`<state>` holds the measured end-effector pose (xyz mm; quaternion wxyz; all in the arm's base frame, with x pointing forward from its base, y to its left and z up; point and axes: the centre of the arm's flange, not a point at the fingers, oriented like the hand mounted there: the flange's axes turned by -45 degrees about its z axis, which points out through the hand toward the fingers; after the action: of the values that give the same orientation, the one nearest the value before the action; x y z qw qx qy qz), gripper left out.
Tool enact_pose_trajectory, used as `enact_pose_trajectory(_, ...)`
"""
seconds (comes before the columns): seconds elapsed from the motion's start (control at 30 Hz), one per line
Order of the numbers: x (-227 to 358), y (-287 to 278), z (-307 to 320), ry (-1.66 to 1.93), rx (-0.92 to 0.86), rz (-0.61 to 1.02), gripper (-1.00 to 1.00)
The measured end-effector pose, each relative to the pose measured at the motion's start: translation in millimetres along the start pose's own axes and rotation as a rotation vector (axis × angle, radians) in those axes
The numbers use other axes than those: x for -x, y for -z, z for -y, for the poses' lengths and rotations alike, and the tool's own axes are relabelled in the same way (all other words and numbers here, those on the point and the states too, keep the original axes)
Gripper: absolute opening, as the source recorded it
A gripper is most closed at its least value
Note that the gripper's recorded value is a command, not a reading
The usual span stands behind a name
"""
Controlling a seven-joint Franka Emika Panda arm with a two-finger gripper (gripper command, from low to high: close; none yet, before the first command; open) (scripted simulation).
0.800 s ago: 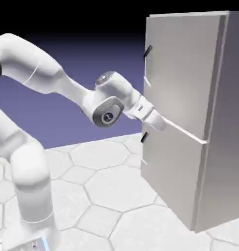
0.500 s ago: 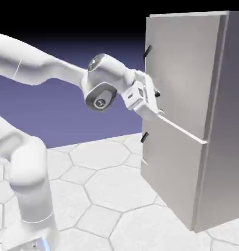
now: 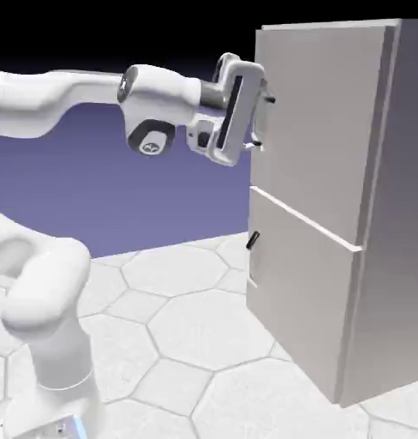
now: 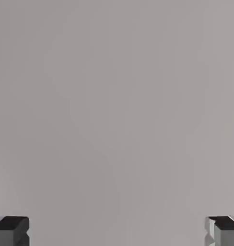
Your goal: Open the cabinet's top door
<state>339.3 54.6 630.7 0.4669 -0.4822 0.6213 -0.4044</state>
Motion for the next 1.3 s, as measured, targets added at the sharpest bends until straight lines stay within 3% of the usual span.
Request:
enact_pose_trajectory(0.37,59.1,13.1,-13.8,-0.685,-0.134,0.079,0.0)
enact_pose_trajectory(0.73,114.3,-12.2,-70.1,-1.343,-0.16,0.201,0.0)
enact_pose_trajectory(0.97,118.5,-60.8,-61.6,-1.366,-0.159,0.205,0.0)
enact_pose_trajectory(1.0,118.5,-62.4,-61.2,-1.366,-0.159,0.205,-1.0)
enact_pose_trajectory(1.3,95.8,-18.0,-65.7,-1.351,-0.054,0.303,-1.0)
